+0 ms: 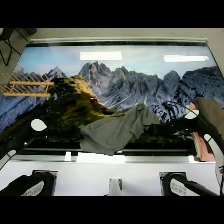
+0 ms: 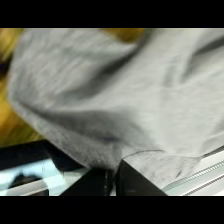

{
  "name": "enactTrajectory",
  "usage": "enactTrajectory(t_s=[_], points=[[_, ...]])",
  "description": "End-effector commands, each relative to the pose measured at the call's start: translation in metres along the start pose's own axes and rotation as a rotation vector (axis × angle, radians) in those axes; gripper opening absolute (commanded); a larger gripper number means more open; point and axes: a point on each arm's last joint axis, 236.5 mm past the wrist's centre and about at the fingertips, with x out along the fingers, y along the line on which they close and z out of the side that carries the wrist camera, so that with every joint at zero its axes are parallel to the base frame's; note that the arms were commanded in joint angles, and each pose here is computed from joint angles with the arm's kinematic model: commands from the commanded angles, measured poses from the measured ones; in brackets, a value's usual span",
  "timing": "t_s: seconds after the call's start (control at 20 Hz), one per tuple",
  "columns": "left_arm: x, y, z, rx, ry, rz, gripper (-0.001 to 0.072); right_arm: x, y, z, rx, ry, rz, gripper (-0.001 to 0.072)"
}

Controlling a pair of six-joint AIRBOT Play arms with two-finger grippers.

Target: Fold the shirts.

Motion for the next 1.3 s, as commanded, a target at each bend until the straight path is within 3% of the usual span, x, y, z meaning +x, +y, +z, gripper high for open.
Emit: enactTrajectory(t_s=[0.0,0.05,0.1,0.15,0.2,0.35,0.5,0.7,0.8,0.9,1.05,1.25], points=[[-0.02,-0.016,0.014,0.059,-0.107,-0.028,0.0037,0.013,-0.002,0.006,0.043,-0.01,0.028,0.0673],[-0.025,-0.021,0.015,0.073,-0.126,-0.036,0.0038,0.016,-0.003,0.004,0.052,0.001,0.033,0.064],[-0.03,-0.024,0.015,0.084,-0.142,-0.043,0.0037,0.018,-0.005,0.003,0.056,0.008,0.034,0.0432],[-0.035,-0.028,0.016,0.096,-0.159,-0.05,0.0037,0.019,-0.006,0.005,0.056,0.002,0.027,0.0175],[-0.039,-0.032,0.017,0.104,-0.174,-0.058,0.0038,0.018,-0.006,0.007,0.052,-0.006,0.028,0.0021],[-0.064,-0.052,0.027,0.126,-0.255,-0.1,0.0038,0.002,0.001,0.02,-0.06,-0.04,0.026,0.0023],[-0.143,-0.086,0.082,0.174,-0.495,-0.143,0.0037,-0.077,0.021,0.082,-0.262,-0.256,-0.097,0.0021],[-0.397,-0.18,0.14,0.326,-1.145,-0.215,0.0036,-0.313,0.1,0.157,-0.583,-0.823,-0.491,0.0022],[-0.527,-0.23,0.108,0.449,-1.491,-0.21,0.0036,-0.443,0.166,0.133,-0.7,-1.144,-0.696,0.0022],[-0.6,-0.254,0.065,0.54,-1.709,-0.113,0.0036,-0.521,0.208,0.086,-0.719,-1.363,-0.832,0.0022],[-0.615,-0.261,0.041,0.517,-1.731,-0.101,0.0037,-0.537,0.223,0.039,-0.683,-1.415,-0.858,0.0022],[-0.612,-0.269,0.031,0.58,-1.729,-0.077,0.0037,-0.498,0.204,0.02,-0.664,-1.215,-0.849,0.0023]])
